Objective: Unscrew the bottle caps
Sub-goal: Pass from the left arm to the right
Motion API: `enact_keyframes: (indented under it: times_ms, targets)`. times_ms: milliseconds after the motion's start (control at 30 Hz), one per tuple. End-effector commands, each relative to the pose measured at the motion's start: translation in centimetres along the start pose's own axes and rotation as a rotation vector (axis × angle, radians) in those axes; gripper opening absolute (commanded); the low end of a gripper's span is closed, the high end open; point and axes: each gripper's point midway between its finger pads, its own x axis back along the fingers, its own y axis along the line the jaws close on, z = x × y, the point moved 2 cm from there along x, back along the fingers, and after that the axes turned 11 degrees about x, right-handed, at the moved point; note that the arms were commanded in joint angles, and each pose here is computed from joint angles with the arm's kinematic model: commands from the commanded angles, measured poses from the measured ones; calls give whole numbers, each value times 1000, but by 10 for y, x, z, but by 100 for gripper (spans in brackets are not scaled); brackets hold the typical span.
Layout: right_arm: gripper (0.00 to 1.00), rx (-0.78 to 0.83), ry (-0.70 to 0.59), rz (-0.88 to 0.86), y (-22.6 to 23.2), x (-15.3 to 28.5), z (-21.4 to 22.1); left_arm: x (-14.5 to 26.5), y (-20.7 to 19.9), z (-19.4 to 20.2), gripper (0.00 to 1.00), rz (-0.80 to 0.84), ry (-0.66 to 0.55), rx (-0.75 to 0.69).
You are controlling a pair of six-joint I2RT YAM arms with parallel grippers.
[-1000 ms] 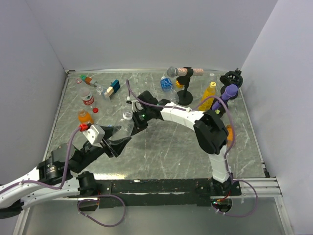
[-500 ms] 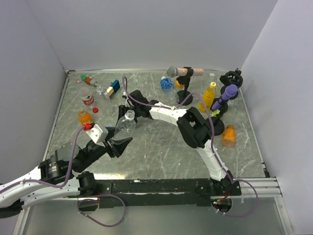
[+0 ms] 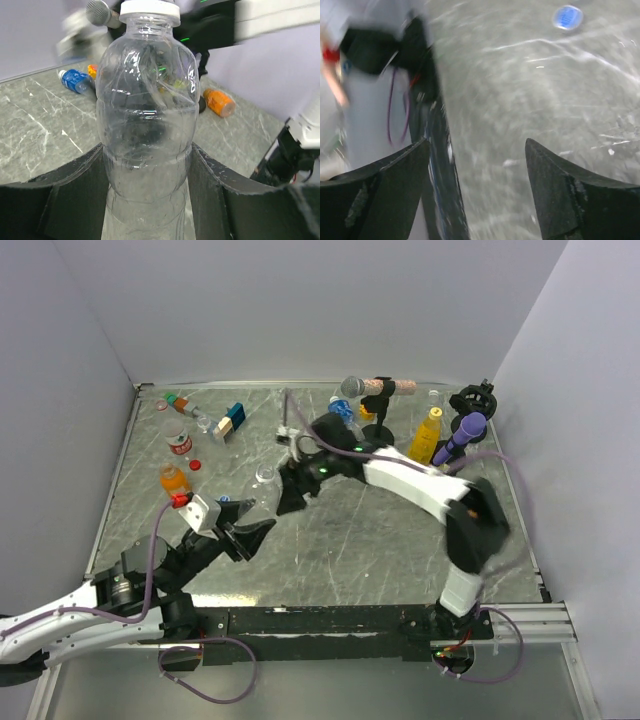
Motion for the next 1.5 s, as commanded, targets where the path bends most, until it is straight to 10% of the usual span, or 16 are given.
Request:
enact_keyframes:
  times_ms: [0, 400, 700, 1200, 1467]
  targets:
    - [87, 480, -62, -222, 79, 64, 19, -10, -5, -37, 1, -15, -202, 127]
    - [99, 517, -342, -481, 155, 145, 3, -38, -22, -68, 1, 53, -494, 381]
    - [99, 311, -448, -241, 118, 151, -8, -83, -50, -55, 1, 109, -449, 359]
    - [99, 233, -440, -339, 125, 146, -4, -119, -64, -44, 1, 124, -458, 398]
    - [67, 238, -426, -374, 129, 144, 0, -127, -61, -41, 6, 116, -467, 423]
